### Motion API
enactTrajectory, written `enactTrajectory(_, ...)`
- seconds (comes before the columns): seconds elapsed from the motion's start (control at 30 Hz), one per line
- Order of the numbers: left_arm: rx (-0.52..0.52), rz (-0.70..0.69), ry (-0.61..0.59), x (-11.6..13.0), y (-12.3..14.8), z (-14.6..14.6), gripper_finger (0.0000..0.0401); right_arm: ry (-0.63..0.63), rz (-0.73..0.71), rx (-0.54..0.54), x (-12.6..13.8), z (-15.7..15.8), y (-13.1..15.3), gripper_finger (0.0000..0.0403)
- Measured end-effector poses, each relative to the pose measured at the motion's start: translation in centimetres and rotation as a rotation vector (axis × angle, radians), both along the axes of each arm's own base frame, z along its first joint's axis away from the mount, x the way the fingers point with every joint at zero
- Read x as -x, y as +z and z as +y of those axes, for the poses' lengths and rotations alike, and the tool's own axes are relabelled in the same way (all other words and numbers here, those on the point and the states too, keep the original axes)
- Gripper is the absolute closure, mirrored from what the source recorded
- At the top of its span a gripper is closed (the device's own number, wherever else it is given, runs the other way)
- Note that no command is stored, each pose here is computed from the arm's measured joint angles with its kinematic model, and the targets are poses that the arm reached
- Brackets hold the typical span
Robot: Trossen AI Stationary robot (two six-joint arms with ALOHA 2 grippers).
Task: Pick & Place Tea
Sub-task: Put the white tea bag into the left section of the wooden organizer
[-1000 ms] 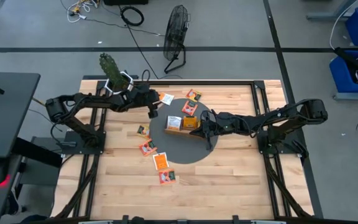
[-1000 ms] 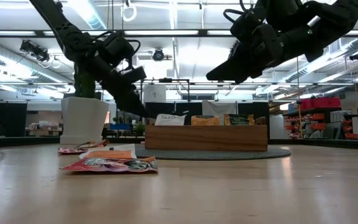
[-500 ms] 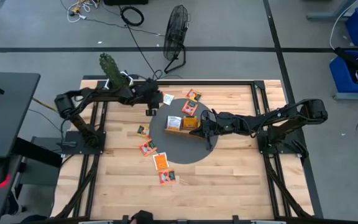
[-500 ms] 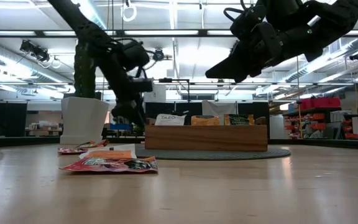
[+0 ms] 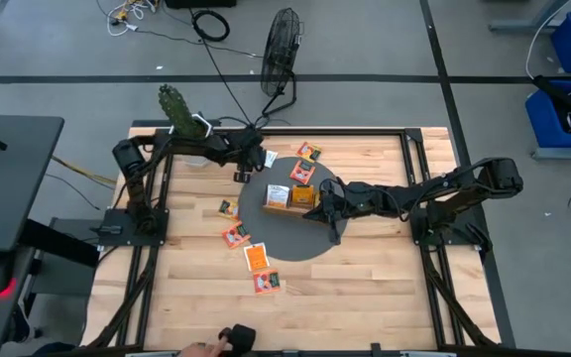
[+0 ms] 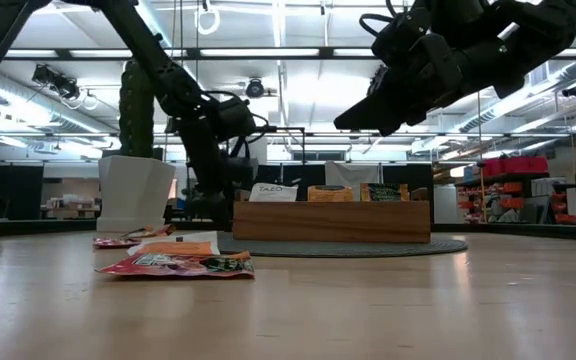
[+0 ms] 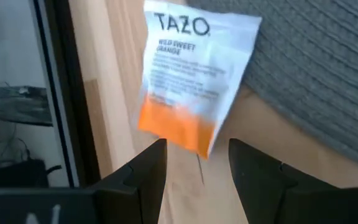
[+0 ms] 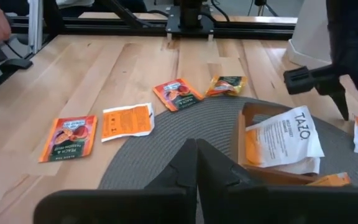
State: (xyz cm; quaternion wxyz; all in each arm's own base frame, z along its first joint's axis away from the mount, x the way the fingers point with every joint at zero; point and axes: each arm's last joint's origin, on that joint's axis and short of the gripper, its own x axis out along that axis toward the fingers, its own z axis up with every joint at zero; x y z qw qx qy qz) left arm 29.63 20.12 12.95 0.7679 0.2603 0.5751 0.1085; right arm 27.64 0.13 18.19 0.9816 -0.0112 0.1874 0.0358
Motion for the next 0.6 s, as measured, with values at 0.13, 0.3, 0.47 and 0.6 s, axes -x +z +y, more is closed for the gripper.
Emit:
enactTrajectory(0.13,-0.021,-0.003,-0.017,-0.32,-0.43,0.22,0.0224,0.000,0.002,0.001,0.01,-0.01,-0.02,0.0396)
enactTrajectory(0.3,-0.038,0.009,-0.042,-0.43,-0.71,0.38,0.0230,-0.010,0.006,0.005,0.02,-0.05,-0.05,0.0396)
enactTrajectory(0.47,-0.022,0.007,-0.053,-0.37,-0.85,0.38,0.0290,-0.031,0.006,0.014,0.02,-0.12,-0.06,0.0396)
enactTrajectory(0.6,-0.001,-0.004,-0.059,-0.33,-0.98,0.40,0.0374,-0.030,0.006,0.014,0.02,-0.11,-0.06,0.0396)
